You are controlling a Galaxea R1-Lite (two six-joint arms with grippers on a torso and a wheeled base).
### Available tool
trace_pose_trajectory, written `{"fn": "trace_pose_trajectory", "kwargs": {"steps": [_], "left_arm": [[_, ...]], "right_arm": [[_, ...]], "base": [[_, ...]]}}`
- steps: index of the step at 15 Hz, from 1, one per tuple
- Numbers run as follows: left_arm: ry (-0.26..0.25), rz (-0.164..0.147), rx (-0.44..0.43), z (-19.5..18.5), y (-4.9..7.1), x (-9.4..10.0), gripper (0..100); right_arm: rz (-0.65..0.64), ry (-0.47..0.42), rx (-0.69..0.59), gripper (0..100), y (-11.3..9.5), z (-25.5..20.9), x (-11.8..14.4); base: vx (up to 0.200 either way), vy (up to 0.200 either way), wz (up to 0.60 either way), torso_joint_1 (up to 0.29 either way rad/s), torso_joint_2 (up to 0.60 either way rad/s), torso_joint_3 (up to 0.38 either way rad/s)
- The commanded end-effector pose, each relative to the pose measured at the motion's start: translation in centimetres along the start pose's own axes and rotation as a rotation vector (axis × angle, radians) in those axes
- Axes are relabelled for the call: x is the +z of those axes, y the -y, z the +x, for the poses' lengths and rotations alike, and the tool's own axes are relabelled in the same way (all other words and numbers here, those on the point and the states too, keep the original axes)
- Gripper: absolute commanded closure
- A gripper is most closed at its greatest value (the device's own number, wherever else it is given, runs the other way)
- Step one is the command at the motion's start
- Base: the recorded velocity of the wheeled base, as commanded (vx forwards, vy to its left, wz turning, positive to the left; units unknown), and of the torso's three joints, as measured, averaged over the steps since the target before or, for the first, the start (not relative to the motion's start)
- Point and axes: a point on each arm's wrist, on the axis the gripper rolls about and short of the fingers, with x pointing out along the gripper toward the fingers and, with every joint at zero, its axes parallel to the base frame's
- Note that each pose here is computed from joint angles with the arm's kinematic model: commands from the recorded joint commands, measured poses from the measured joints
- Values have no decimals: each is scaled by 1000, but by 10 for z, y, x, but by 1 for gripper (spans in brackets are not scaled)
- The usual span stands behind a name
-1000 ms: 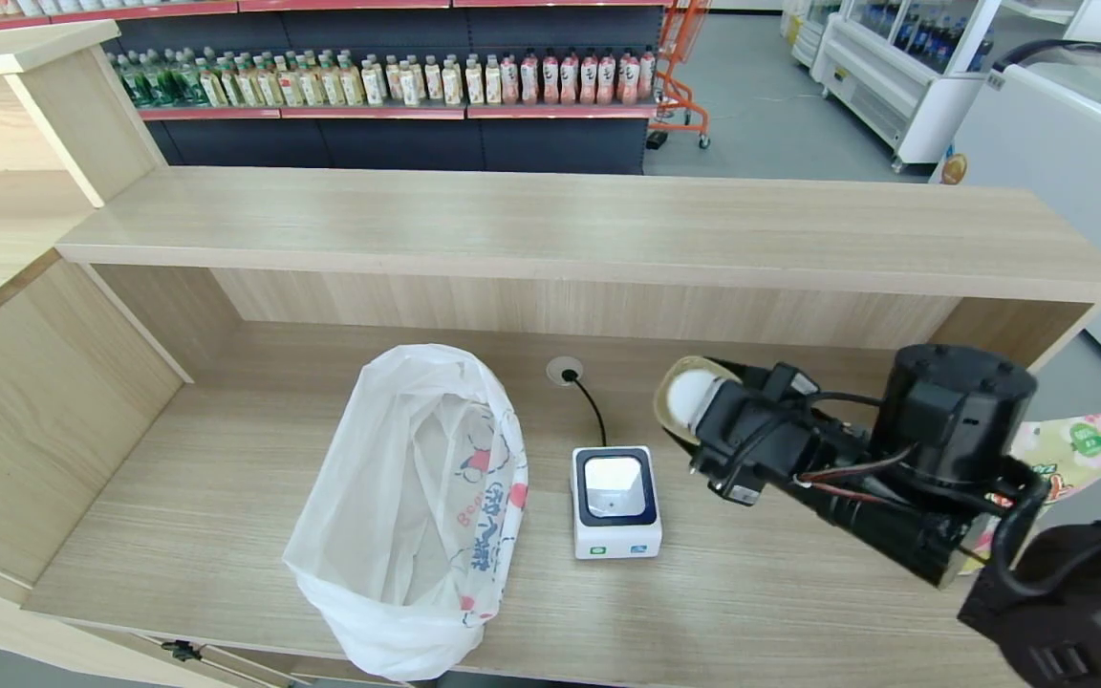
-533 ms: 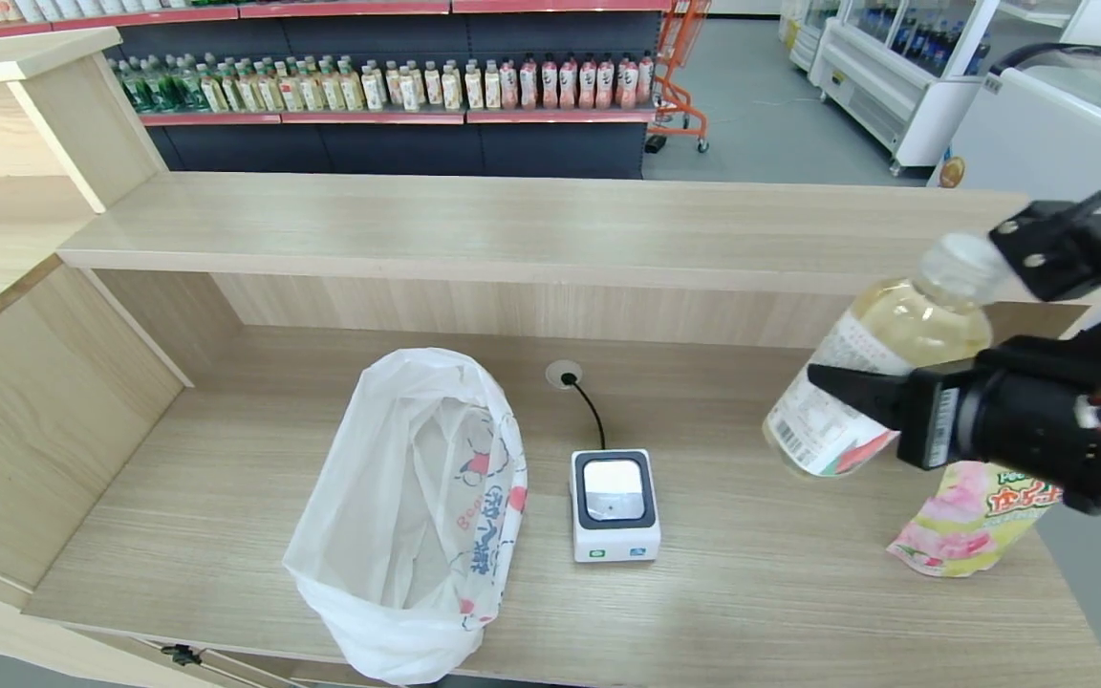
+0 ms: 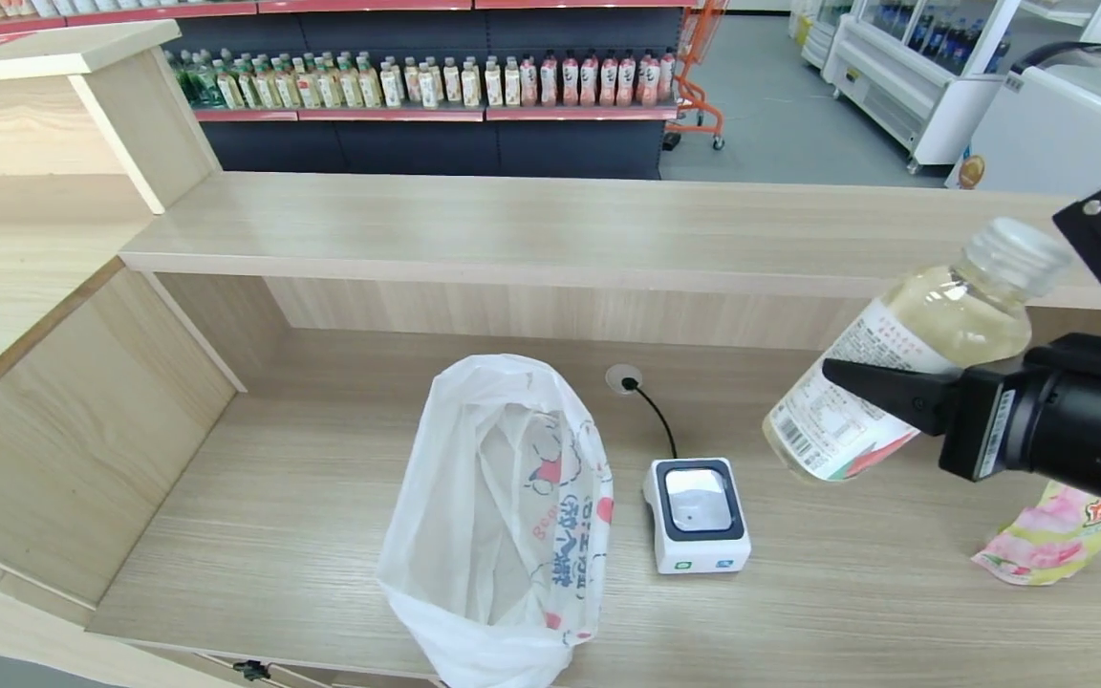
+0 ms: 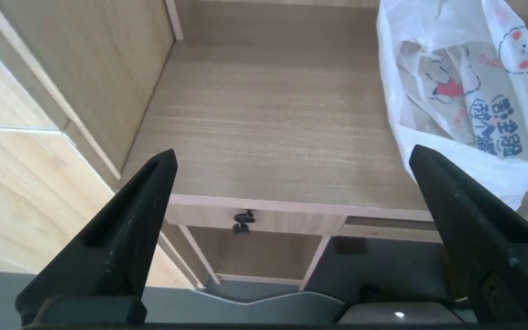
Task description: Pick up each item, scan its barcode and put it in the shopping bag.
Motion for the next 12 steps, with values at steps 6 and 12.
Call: {"fn": "trace_pose_trajectory", "kwargs": {"steps": [6,12], "left_arm": [[0,2,0,0,0,0,0],[0,-3,0,0,0,0,0]], "right_arm": [[-160,-87,146,100,-41,65,-42],[-229,-87,213,100,-47,89,-88]], "base": [[0,167,0,3,0,3],[0,0,0,0,0,0]]}}
